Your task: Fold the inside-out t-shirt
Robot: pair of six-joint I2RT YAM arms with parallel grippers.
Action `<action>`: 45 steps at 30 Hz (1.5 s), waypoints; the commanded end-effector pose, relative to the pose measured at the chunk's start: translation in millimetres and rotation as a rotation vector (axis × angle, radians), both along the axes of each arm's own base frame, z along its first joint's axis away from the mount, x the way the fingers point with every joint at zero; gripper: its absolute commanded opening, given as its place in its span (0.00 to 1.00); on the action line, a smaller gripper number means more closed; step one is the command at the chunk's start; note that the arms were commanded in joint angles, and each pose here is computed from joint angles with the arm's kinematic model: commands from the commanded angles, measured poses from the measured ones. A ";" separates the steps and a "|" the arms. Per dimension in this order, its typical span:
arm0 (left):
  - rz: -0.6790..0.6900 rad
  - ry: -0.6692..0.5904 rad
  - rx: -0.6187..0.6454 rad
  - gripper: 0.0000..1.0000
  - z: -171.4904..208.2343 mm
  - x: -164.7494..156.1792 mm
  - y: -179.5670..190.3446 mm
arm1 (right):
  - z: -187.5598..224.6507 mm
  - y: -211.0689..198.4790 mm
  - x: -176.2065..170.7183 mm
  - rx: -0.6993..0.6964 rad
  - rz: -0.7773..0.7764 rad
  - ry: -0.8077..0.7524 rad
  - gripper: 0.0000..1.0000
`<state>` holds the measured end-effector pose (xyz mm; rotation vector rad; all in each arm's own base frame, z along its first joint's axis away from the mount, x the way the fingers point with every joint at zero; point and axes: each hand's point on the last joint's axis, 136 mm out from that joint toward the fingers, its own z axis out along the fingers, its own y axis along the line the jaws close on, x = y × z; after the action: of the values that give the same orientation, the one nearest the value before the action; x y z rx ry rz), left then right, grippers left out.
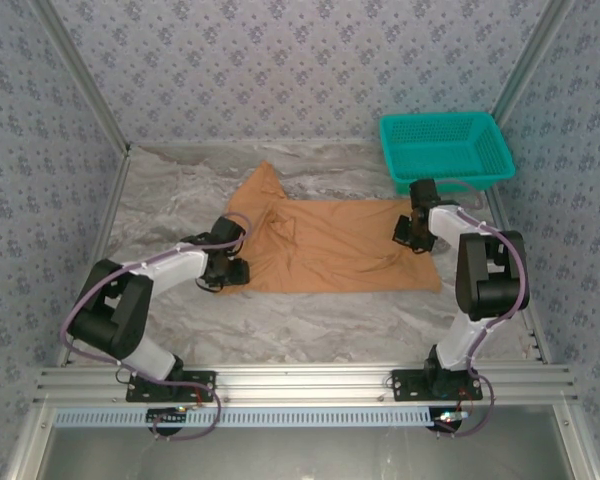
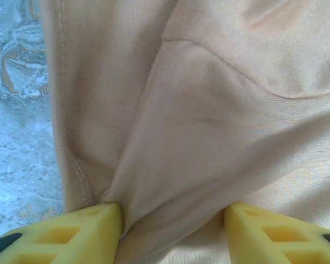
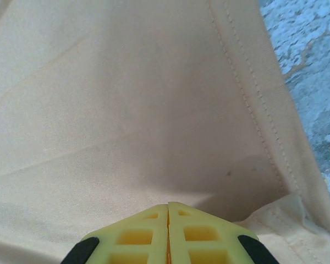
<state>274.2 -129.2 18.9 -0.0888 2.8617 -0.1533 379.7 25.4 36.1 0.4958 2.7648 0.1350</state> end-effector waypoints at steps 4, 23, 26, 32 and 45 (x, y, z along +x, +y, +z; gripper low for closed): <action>0.011 -0.015 0.013 0.53 6.7 -5.3 7.5 | 34.7 29.0 -0.8 0.025 0.172 -0.150 0.22; -0.156 -0.189 -0.142 0.56 43.8 159.7 -39.0 | 62.1 258.9 7.6 0.228 0.733 -0.393 0.45; -0.186 -0.186 -0.191 0.55 46.6 168.5 -51.3 | 61.6 290.8 22.6 0.267 0.743 -0.433 0.47; -0.208 -0.191 -0.244 0.56 46.0 181.3 -64.1 | 37.8 317.9 43.6 0.280 0.708 -0.425 0.47; -0.229 -0.125 -0.262 0.40 18.4 211.9 -80.5 | 8.4 340.6 41.6 0.205 0.768 -0.390 0.45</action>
<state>485.1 -202.8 35.6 0.1597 2.6867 -0.5272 415.5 361.7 49.8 -0.5026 2.4090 0.6727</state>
